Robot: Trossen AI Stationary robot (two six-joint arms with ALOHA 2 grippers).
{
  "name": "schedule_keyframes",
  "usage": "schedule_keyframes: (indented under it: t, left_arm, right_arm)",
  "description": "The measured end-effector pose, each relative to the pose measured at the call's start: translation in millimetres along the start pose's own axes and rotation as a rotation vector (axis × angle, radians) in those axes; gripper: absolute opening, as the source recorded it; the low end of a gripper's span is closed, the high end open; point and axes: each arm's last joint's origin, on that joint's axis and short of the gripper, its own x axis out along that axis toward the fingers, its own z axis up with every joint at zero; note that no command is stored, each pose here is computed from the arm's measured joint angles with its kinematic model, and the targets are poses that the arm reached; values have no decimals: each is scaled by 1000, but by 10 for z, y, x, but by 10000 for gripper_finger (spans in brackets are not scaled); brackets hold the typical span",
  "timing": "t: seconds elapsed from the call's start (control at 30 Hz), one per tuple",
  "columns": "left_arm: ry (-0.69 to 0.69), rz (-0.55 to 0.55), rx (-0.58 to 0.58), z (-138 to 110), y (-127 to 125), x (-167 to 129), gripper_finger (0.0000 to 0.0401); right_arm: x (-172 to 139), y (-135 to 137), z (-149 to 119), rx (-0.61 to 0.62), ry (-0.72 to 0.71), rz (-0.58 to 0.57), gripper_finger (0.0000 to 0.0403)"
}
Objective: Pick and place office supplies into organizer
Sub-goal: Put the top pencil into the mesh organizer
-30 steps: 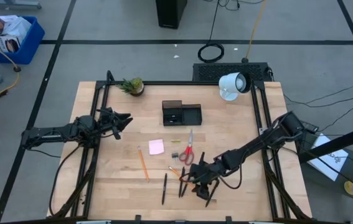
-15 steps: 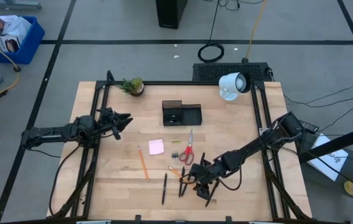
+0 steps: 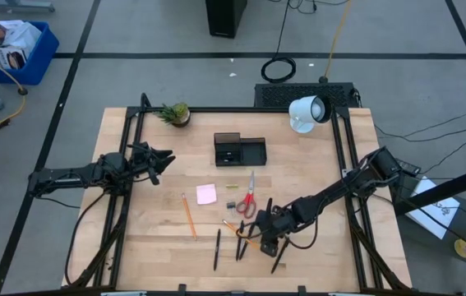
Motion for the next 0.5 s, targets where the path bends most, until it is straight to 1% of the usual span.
schedule_keyframes:
  t: [0.1,0.23,0.33,0.4,0.5]
  left_arm:
    - [0,0,-1,0,0,0,147]
    - [-1,0,-1,1,0,0,147]
    - [-1,-1,-1,1,0,0,147]
    - [-1,-1,-1,1,0,0,147]
    - [-1,-1,-1,1,0,0,147]
  right_arm:
    - [0,-15,-26,-3,14,-27,203]
    - [-50,13,26,0,6,-69,203]
    - [-151,84,100,-31,-22,-186,203]
    - [-235,147,140,-41,-32,-235,203]
    - [-356,307,225,-30,-63,-222,203]
